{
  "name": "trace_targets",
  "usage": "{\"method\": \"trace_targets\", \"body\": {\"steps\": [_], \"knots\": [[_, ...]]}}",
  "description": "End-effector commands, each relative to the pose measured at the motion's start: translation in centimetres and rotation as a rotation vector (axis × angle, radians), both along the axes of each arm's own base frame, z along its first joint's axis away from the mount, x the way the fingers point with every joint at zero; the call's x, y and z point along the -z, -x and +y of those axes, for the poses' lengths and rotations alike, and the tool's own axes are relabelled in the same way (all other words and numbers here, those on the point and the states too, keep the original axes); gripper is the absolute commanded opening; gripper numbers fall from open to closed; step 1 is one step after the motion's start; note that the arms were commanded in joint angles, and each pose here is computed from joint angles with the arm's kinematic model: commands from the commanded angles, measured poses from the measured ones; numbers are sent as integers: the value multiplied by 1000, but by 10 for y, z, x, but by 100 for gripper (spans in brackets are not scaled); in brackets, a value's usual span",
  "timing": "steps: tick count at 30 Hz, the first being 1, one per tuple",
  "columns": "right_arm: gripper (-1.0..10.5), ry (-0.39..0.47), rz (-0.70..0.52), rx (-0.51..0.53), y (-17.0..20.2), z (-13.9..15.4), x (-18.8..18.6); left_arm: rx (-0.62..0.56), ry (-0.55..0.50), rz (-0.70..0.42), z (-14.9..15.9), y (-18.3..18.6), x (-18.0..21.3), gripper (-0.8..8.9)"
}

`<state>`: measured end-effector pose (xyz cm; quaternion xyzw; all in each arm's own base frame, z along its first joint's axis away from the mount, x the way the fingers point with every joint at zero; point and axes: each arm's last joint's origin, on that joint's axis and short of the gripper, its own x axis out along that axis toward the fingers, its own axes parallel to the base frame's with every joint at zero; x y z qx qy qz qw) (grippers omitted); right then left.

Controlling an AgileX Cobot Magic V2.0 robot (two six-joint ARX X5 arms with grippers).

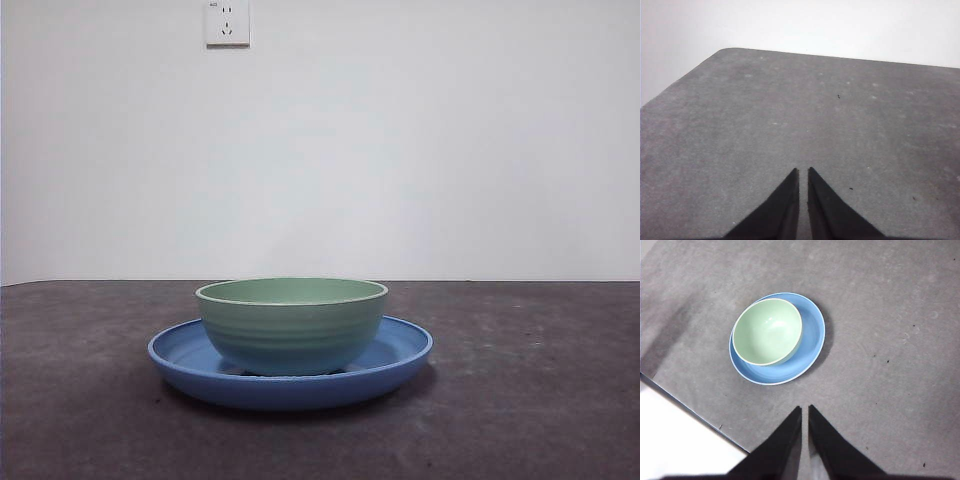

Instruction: Place the green bowl on the blue plate

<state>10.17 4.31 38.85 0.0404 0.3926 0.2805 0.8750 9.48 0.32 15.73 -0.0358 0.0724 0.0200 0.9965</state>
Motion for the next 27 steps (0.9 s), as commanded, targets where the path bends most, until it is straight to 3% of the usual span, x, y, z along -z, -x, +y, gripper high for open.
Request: {"method": "trace_targets", "body": {"steps": [1,6,9,12,17,21,25,27], "knots": [[19,-3,-26,-19,0,1,-5,-7,6,6,0,-1,6,27],[19,-20,-131,70,0,-10,4,-7,6,6,0,-1,6,27],[19,-36,-346,90,1,-18,21,-7,6,6,0,-1,6,27],[19,-54,-556,179,-1,-26,52,-5,6,6,0,-1,6,27],[19,-38,-793,260,-1,-36,113,-5,6,6,0,-1,6,27],[19,-10,-849,333,3,-40,153,-5,6,5,0,-1,6,27],[19,1,-822,371,5,-42,184,-5,6,6,0,-1,6,27],[19,12,-801,439,4,-44,199,-5,6,5,0,-1,6,27]]}}
